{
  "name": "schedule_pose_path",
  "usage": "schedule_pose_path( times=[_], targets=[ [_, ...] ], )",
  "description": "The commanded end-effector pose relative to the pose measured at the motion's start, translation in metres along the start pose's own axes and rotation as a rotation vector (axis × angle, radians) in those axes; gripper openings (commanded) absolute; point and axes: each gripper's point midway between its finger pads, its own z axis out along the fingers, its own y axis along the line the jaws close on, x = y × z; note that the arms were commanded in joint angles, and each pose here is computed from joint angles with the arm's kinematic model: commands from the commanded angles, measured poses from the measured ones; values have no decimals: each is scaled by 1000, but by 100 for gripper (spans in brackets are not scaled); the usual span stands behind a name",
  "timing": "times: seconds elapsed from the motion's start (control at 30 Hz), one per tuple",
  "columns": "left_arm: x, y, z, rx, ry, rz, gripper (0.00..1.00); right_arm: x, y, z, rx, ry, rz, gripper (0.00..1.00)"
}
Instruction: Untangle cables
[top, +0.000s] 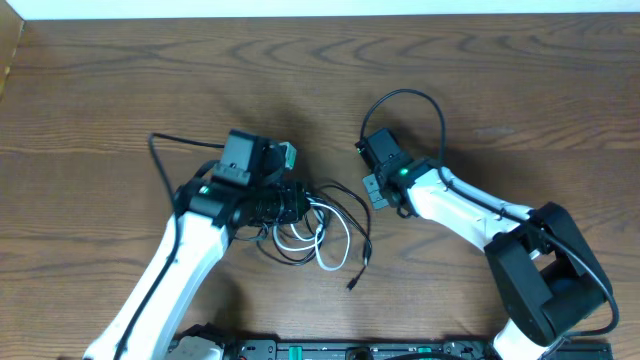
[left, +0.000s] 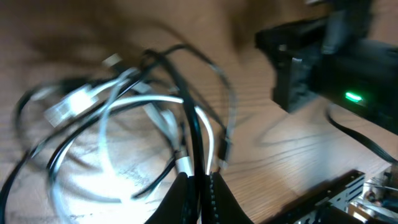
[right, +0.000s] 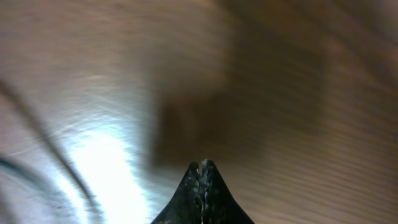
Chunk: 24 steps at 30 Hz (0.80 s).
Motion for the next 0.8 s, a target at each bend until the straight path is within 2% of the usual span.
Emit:
schedule_pose_path(
  times=[0.0, 0.17, 0.23, 0.33, 0.43, 0.47, 0.53, 0.6, 0.7, 0.77],
  targets=[
    [-7, -16, -21, 50, -71, 62, 8, 4, -28, 5, 90, 20, 28, 1],
    [-7, 8, -29, -95, -115, 19, 8, 12, -40, 3, 73, 73, 58, 5],
    [-4, 24, -26, -170, -105, -28, 7, 11, -29, -4, -5, 89, 39, 14],
    [6, 37, -15, -205, -57, -49, 7, 7, -8, -16, -140, 80, -4, 21],
    [20, 51, 1, -239, 18, -79, 8, 5, 27, -28, -344, 77, -13, 47],
    [25, 55, 5, -251, 45, -89, 11, 6, 41, -34, -430, 78, -26, 51],
    [33, 63, 12, -276, 101, -112, 22, 7, 63, -45, -570, 73, -79, 53],
    [41, 70, 18, -299, 152, -132, 25, 7, 77, -54, -656, 63, -108, 54],
    [52, 80, 26, -339, 224, -162, 27, 5, 83, -56, -676, 62, -92, 54],
    [59, 96, 27, -420, 254, -219, 32, 5, 86, -57, -679, 69, -71, 52]
  ],
)
